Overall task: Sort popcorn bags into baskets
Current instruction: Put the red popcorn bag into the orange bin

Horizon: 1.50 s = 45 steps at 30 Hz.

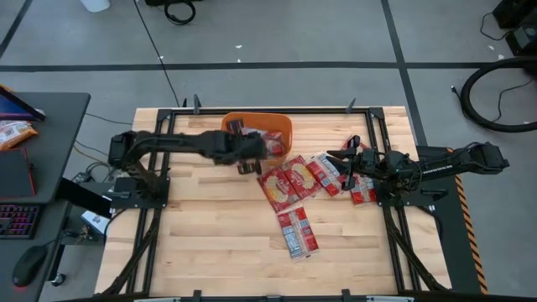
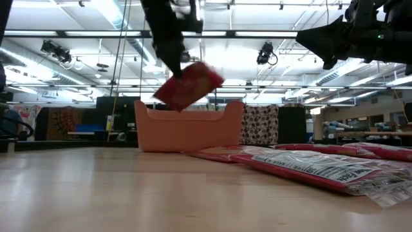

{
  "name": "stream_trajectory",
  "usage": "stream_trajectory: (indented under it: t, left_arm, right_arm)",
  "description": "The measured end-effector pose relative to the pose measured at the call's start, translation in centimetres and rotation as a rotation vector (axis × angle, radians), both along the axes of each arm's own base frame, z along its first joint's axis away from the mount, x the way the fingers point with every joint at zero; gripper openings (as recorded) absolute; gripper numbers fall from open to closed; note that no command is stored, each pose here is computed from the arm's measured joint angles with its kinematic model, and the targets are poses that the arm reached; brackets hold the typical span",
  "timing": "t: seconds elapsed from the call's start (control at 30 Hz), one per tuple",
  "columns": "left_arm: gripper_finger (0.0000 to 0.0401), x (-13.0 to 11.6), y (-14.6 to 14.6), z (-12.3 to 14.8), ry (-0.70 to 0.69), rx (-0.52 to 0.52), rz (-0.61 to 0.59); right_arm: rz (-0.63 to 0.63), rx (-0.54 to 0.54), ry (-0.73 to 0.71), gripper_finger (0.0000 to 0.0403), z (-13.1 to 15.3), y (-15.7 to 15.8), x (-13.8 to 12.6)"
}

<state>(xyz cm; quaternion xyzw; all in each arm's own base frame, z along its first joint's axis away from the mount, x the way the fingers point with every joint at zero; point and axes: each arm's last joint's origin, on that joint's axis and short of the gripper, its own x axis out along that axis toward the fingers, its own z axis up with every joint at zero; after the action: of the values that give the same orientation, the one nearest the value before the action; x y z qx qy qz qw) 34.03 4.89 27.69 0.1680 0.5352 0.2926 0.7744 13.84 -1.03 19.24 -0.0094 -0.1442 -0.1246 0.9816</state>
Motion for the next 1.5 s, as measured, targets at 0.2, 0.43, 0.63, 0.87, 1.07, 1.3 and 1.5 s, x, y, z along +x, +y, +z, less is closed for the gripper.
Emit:
stream_trajectory:
  t: [0.2, 0.43, 0.63, 0.87, 1.07, 1.3, 1.5]
  left_arm:
    - [0.0007, 0.2, 5.2, -3.9, 0.060, -0.060, 0.076]
    - [0.0077, 1.0, 6.8, -5.2, 0.024, -0.130, 0.050]
    - [0.0137, 2.1, 3.5, -4.4, -0.015, -0.207, -0.140]
    - [0.0145, 4.1, -2.5, -5.6, 0.022, -0.181, -0.403]
    - [0.0146, 6.0, -6.5, -8.3, 0.008, -0.278, -0.605]
    - [0.0153, 7.3, -11.2, -10.7, -0.035, -0.264, -0.745]
    - [0.0172, 6.8, -15.9, -11.1, -0.001, -0.163, -0.927]
  right_arm:
    - [-0.001, -0.001, 0.007, 0.0087, -0.1, 0.0, 0.0]
    - [-0.005, -0.015, 0.009, 0.0087, -0.1, 0.0, 0.0]
    - [-0.002, -0.005, 0.007, 0.0087, -0.1, 0.0, 0.0]
    - [0.000, 0.002, 0.010, 0.0087, -0.1, 0.0, 0.1]
    - [0.000, 0.001, 0.009, 0.0087, -0.1, 0.0, 0.0]
    - [0.005, 0.018, 0.010, 0.0087, -0.1, 0.0, 0.1]
    - [0.032, 0.093, 0.014, 0.0087, -0.4, 0.1, 0.2]
